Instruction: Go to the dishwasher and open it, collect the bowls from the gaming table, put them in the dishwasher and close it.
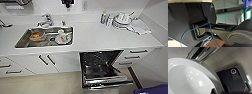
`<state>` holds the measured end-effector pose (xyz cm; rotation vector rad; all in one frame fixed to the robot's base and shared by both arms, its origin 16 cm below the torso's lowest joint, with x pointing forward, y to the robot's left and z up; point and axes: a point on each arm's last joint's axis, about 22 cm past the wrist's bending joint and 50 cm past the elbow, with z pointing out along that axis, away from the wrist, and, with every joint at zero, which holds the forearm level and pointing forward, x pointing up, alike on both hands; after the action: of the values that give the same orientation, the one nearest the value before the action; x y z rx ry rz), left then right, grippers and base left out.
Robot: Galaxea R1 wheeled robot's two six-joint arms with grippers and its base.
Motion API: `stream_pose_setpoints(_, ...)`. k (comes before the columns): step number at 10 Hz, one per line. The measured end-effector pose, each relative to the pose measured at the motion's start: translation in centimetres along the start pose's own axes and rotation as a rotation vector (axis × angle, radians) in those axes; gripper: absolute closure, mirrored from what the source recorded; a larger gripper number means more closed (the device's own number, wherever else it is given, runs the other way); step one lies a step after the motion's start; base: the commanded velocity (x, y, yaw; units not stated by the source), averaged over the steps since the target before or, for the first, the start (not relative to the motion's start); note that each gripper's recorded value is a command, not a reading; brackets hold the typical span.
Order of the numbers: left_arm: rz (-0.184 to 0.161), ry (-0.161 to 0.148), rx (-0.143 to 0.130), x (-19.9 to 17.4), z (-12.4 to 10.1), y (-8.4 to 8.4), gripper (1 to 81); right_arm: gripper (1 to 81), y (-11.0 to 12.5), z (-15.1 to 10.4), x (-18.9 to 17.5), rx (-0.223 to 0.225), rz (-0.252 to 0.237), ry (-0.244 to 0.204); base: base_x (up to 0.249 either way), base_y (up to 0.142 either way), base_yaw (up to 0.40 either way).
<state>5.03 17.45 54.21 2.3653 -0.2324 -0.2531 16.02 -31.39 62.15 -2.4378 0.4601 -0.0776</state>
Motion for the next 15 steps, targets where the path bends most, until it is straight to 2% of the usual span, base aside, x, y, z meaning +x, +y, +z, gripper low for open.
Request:
stream_pose_setpoints(1,-0.029,0.08,-0.007,-0.6,-1.0,-1.2,1.0,81.1,0.1,-0.4,0.6,-0.006,0.001,0.005,0.0,0.0,0.0)
stream_pose_setpoints(2,-0.045,0.125,0.016,-2.2,-2.6,-3.3,1.0,81.1,-0.1,-0.4,1.7,-0.004,-0.004,0.017,0.0,0.0,0.0)
stream_pose_setpoints(4,-0.084,0.109,0.079,-7.4,-3.5,-6.6,1.0,81.1,-2.2,0.3,5.3,0.028,-0.027,0.041,0.0,0.0,0.0)
stream_pose_setpoints(5,-0.098,0.098,0.092,-9.6,-3.0,-7.1,1.0,81.1,-3.7,0.9,7.3,0.054,-0.045,0.053,0.0,0.0,0.0)
stream_pose_setpoints(6,-0.112,0.09,0.088,-11.4,-1.6,-6.7,1.0,81.1,-5.9,1.8,9.4,0.089,-0.071,0.056,0.0,0.0,0.0)
stream_pose_setpoints(7,-0.127,0.092,0.075,-12.8,0.0,-5.7,1.0,81.1,-8.2,2.6,11.3,0.124,-0.091,0.053,0.0,0.0,0.0)
stream_pose_setpoints(8,-0.138,0.096,0.074,-14.1,1.1,-5.3,1.0,81.1,-10.1,3.3,12.7,0.151,-0.105,0.047,0.0,0.0,0.0)
stream_pose_setpoints(10,-0.154,0.087,0.106,-16.9,2.3,-6.1,1.0,81.1,-13.5,5.4,15.0,0.201,-0.118,0.036,0.0,0.0,0.0)
stream_pose_setpoints(11,-0.159,0.088,0.112,-17.7,3.4,-5.9,1.0,81.1,-15.4,6.6,15.6,0.227,-0.128,0.017,0.0,0.0,0.0)
stream_pose_setpoints(13,-0.178,0.091,0.09,-19.0,6.2,-3.5,1.0,81.1,-16.2,8.8,16.7,0.226,-0.122,-0.001,0.0,0.0,0.0)
stream_pose_setpoints(15,-0.215,0.054,0.074,-22.7,7.8,-0.8,1.0,81.1,-17.9,11.9,16.9,0.241,-0.115,-0.021,0.0,0.0,0.0)
